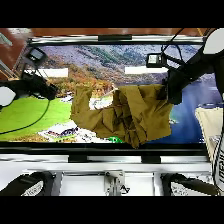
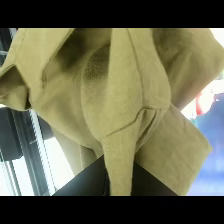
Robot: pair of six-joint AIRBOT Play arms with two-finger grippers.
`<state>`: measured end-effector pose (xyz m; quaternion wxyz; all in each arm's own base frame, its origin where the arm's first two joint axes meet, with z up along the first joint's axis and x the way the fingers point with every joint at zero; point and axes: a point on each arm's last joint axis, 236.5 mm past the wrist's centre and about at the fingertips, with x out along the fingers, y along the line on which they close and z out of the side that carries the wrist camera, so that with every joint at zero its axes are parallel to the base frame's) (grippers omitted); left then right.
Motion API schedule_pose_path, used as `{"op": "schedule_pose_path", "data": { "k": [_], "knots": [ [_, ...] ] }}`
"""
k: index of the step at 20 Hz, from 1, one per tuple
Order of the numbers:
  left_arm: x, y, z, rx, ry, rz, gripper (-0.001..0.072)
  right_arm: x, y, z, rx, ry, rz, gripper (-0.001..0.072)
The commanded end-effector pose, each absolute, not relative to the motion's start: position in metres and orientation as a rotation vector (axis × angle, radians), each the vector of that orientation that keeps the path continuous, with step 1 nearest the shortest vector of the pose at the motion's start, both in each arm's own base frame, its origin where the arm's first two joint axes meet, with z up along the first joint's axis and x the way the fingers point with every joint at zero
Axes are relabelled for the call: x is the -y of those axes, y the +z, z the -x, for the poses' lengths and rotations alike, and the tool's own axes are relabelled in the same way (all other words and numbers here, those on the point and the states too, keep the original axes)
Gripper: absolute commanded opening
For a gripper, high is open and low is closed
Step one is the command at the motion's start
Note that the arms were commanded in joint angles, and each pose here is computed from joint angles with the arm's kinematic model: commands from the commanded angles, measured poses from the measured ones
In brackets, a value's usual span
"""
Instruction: Fold the shirts.
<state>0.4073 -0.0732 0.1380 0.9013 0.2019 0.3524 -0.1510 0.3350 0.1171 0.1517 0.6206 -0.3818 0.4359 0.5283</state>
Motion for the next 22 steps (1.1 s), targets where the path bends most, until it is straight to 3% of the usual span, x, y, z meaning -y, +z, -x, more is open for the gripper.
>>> {"op": "schedule_pose_path", "data": {
  "k": [1,6,9,14,22],
  "knots": [
    [0.062,0.109,-0.382,-0.909,-0.265,-0.136,0.0576,-0.119,0.169,-0.341,-0.942,1.134,0.860,0.0048],
    [0.162,0.055,-0.346,-1.004,-0.492,0.297,0.0577,-0.121,0.202,-0.346,-0.829,1.016,0.845,0.0047],
    [0.215,0.034,-0.334,-1.002,-0.553,0.438,0.0579,-0.120,0.212,-0.341,-0.808,0.991,0.843,0.0047],
    [0.283,0.022,-0.346,-0.936,-0.564,0.563,0.0580,-0.120,0.213,-0.341,-0.824,0.968,0.805,0.0047],
    [0.311,0.032,-0.358,-0.874,-0.592,0.541,0.0610,-0.121,0.214,-0.344,-0.822,0.953,0.790,0.0047]
  ]
}}
